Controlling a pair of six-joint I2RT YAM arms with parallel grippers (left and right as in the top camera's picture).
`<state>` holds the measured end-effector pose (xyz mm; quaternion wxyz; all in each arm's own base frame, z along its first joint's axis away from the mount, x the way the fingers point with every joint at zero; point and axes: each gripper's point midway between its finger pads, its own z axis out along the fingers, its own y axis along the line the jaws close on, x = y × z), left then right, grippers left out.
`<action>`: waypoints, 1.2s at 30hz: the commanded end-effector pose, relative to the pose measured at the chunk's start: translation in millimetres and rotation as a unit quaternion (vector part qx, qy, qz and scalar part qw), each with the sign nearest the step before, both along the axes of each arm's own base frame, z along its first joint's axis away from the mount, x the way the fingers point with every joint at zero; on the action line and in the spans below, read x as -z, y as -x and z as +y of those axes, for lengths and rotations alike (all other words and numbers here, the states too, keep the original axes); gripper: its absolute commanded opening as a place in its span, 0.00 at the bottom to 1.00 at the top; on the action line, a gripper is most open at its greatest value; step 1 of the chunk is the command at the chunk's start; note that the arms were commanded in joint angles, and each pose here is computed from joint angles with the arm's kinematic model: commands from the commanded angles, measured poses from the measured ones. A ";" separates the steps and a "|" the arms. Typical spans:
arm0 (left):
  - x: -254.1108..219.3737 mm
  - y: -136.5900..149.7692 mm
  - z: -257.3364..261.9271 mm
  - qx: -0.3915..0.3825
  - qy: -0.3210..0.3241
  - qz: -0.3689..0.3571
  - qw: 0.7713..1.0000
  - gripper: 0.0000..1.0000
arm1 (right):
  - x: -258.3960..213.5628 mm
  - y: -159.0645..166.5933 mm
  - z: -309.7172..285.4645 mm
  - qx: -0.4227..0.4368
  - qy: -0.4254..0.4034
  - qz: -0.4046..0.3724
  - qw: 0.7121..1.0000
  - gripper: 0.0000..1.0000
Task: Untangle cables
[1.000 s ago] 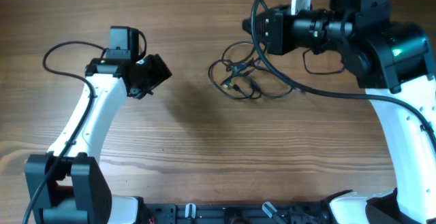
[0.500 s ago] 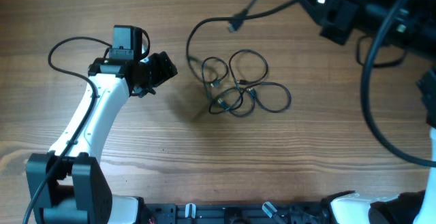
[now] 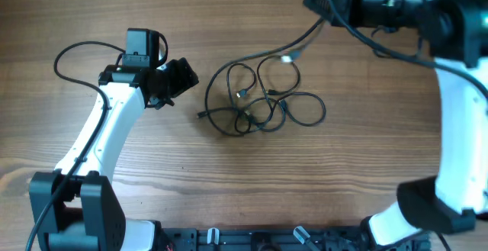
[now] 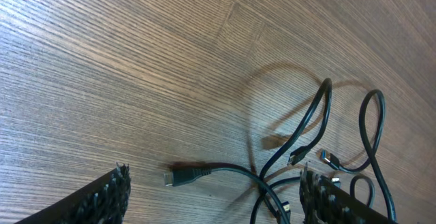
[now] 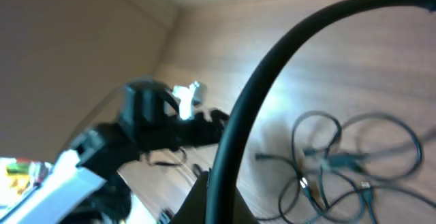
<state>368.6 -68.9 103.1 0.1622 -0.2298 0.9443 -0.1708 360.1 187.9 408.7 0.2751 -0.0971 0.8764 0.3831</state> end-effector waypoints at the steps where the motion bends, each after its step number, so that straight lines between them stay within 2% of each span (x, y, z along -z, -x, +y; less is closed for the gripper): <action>1: -0.2 -2.8 -2.4 0.009 0.003 -0.004 1.000 0.82 | 33.9 -12.1 10.0 -0.020 0.051 0.014 0.998 0.04; 7: -0.4 -3.2 -2.5 0.009 0.003 -0.005 1.000 0.85 | 69.4 -22.2 13.5 -0.014 0.110 0.039 0.993 0.04; 8: -0.3 -2.2 -3.5 0.018 0.003 -0.005 1.000 0.86 | 73.5 -24.3 12.5 -0.010 0.120 0.040 0.992 0.04; 10: -6.4 -0.7 -13.0 0.086 0.020 -0.024 0.996 0.84 | 78.3 -26.6 9.6 -0.003 0.132 0.043 0.990 0.04; 12: -23.6 4.1 -24.2 0.154 0.068 -0.049 0.985 0.84 | 78.6 -27.0 8.6 -0.005 0.136 0.040 0.990 0.04; 15: -54.0 13.0 -38.0 0.214 0.147 -0.093 0.961 0.85 | 78.4 -27.2 8.7 -0.009 0.138 0.035 0.990 0.04; 17: -70.2 22.1 -44.0 0.249 0.177 -0.118 0.945 0.85 | 78.6 -27.0 8.6 -0.010 0.138 0.035 0.990 0.04; 22: -91.9 43.6 -50.6 0.323 0.204 -0.164 0.910 0.89 | 79.3 -26.0 8.5 -0.016 0.142 0.032 0.989 0.04; 29: -91.6 43.5 -46.2 0.333 0.194 -0.175 0.906 0.87 | 80.0 -24.9 8.5 -0.019 0.144 0.032 0.989 0.04; 30: -94.7 44.1 -46.3 0.337 0.202 -0.183 0.901 0.88 | 79.9 -25.0 8.5 -0.019 0.144 0.032 0.989 0.05; 33: -116.2 55.2 -53.2 0.374 0.254 -0.232 0.861 0.88 | 79.9 -25.0 8.5 -0.020 0.144 0.031 0.989 0.05; 36: -118.6 61.7 -52.6 0.380 0.264 -0.237 0.854 0.88 | 79.9 -25.0 8.5 -0.020 0.145 0.031 0.989 0.05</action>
